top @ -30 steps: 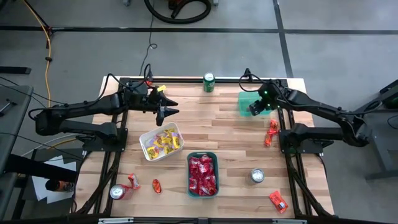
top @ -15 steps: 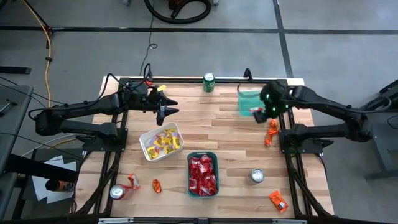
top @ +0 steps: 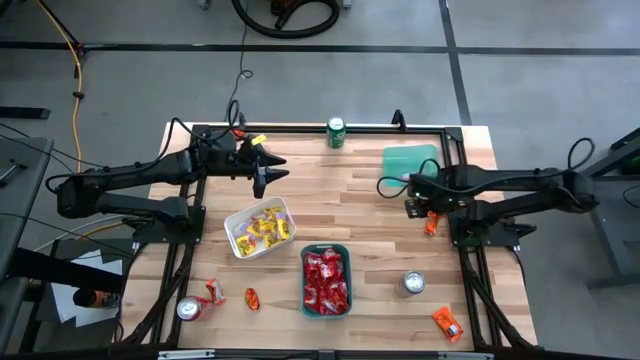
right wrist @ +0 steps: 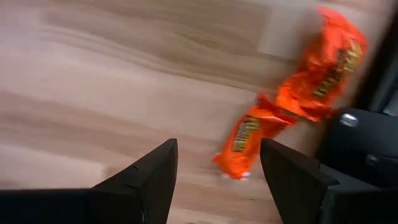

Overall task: Sort candy
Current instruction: Put the orange chocolate into the transparent green bin

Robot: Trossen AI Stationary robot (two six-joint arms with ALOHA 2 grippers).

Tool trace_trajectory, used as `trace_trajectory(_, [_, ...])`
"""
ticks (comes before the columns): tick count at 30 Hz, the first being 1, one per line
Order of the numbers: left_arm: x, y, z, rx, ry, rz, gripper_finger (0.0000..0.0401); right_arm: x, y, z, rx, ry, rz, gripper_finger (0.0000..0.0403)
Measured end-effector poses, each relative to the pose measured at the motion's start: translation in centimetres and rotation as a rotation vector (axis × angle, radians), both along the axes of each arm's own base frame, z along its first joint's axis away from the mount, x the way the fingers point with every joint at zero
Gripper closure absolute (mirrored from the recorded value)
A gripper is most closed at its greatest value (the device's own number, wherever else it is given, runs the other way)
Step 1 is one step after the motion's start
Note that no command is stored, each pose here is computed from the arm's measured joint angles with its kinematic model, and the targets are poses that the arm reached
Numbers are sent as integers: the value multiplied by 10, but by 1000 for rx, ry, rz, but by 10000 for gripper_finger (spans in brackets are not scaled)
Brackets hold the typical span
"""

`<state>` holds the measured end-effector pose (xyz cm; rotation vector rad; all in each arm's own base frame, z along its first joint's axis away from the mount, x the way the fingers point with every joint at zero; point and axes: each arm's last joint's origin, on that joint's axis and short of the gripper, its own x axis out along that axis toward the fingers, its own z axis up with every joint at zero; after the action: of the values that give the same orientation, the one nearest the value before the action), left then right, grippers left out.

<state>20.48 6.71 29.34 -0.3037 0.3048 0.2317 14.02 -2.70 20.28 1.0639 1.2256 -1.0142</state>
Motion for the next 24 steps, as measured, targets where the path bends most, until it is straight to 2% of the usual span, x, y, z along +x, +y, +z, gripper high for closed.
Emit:
trace_trajectory(4, [0,0,0,-4,-3,2,224,7,-1,-10,43,70,40,178])
trace_trajectory(9, [0,0,0,2,-2,0,224,18,0,-27,104,170,207,178])
trace_trajectory(14, [0,0,0,1,-2,0,224,23,-1,-39,135,263,209,178])
trace_trajectory(24, [0,0,0,2,-1,0,224,34,-2,-57,156,322,263,180])
